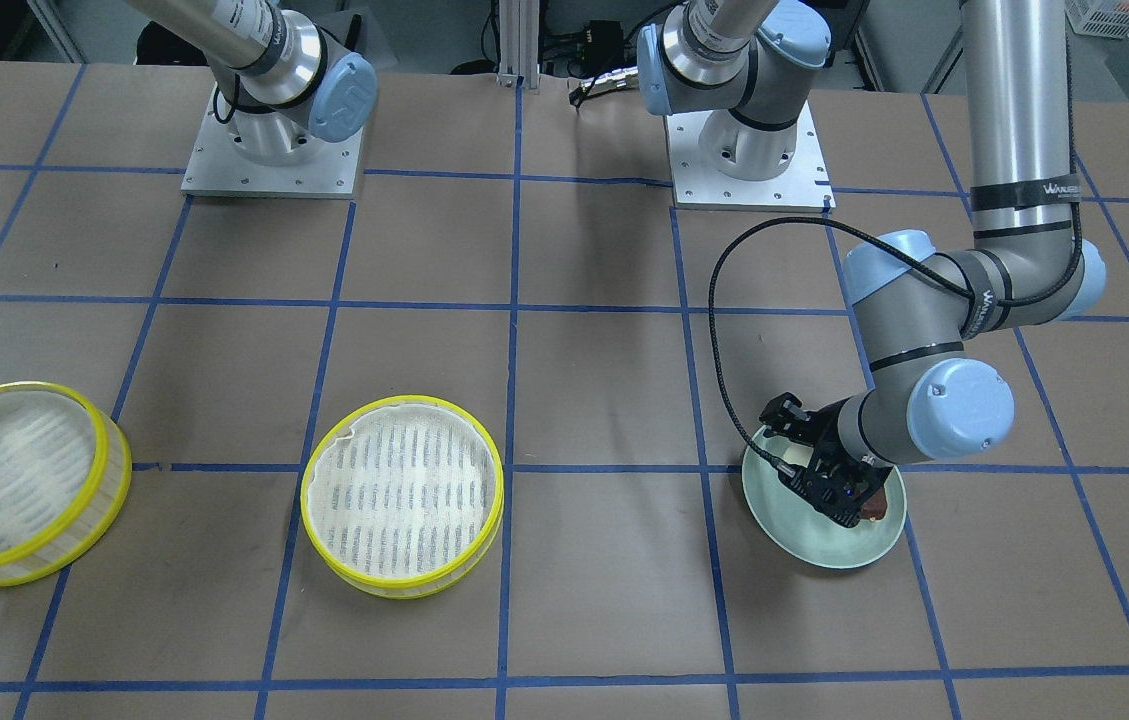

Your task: Stack buns with steamer

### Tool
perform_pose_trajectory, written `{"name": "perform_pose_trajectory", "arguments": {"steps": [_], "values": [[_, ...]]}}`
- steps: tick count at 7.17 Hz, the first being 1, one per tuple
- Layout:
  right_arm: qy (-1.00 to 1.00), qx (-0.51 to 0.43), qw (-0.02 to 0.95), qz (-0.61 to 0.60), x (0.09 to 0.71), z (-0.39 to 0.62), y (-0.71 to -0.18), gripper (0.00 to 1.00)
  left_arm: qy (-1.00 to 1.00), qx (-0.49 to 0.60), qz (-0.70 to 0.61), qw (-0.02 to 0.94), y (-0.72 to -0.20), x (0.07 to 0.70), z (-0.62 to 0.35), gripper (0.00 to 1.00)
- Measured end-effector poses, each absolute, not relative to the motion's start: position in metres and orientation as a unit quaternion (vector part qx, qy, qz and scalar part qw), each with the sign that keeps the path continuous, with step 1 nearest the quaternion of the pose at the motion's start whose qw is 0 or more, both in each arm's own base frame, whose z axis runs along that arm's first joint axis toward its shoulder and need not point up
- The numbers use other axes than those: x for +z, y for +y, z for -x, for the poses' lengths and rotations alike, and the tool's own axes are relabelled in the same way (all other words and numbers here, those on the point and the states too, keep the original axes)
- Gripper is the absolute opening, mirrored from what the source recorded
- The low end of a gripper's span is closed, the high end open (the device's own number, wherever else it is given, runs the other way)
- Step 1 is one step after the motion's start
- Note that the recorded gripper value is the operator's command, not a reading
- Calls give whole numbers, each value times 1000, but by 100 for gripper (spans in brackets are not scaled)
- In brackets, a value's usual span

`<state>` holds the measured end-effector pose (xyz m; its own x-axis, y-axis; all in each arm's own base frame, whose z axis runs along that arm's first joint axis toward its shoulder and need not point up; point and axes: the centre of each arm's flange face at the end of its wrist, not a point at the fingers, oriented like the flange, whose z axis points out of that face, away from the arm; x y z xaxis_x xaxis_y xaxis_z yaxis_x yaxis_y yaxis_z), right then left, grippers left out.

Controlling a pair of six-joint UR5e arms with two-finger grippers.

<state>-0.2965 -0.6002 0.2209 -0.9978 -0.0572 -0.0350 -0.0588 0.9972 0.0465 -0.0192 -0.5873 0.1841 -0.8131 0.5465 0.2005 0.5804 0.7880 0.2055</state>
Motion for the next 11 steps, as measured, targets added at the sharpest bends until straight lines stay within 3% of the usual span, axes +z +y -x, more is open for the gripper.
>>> {"name": "perform_pose_trajectory", "arguments": {"steps": [3,6,11], "values": [[1000,18,9,20,256,289,-594,0,-944,-129,297,63,-594,184,17,0],[1000,17,8,8,282,274,-592,0,-971,-93,209,70,-607,240,38,0],[1000,21,10,-1,291,258,-593,0,-981,-19,21,193,-586,315,216,0]]}}
